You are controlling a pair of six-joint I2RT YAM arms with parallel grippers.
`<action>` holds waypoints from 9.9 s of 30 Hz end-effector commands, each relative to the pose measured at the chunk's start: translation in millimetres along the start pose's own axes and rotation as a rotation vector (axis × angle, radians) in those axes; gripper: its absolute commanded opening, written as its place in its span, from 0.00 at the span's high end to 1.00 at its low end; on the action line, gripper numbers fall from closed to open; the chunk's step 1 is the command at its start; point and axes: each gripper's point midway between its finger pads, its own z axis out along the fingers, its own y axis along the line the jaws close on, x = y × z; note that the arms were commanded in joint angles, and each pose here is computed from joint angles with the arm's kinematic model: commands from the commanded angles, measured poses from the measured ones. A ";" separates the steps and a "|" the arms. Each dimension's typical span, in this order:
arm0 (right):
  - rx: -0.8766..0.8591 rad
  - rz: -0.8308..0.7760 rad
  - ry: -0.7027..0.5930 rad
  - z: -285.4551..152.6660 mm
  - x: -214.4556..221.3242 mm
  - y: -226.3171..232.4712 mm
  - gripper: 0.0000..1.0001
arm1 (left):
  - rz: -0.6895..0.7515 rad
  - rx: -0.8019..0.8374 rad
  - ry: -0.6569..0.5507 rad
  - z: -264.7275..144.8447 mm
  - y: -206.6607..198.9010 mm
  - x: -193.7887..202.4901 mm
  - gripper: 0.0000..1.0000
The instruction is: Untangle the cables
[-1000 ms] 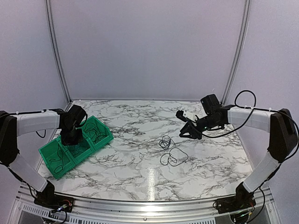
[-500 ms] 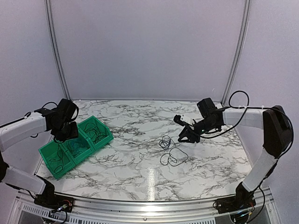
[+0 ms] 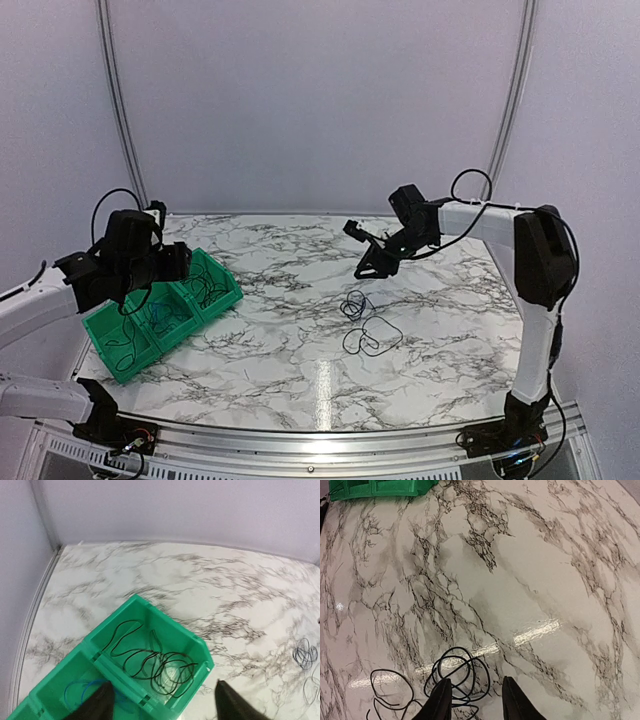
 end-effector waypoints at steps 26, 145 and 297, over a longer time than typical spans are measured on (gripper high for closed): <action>-0.126 0.064 0.061 0.8 -21.6 21.3 1.00 | 0.024 0.443 -0.175 52.9 -162.2 -11.7 0.18; -0.008 -0.157 -0.234 -131.3 -51.4 79.1 0.58 | 0.005 1.233 -0.227 -27.1 -336.9 -15.3 1.00; 0.077 0.105 -0.059 -64.9 83.7 23.0 0.62 | -0.312 -0.783 0.083 -49.8 146.9 117.3 1.00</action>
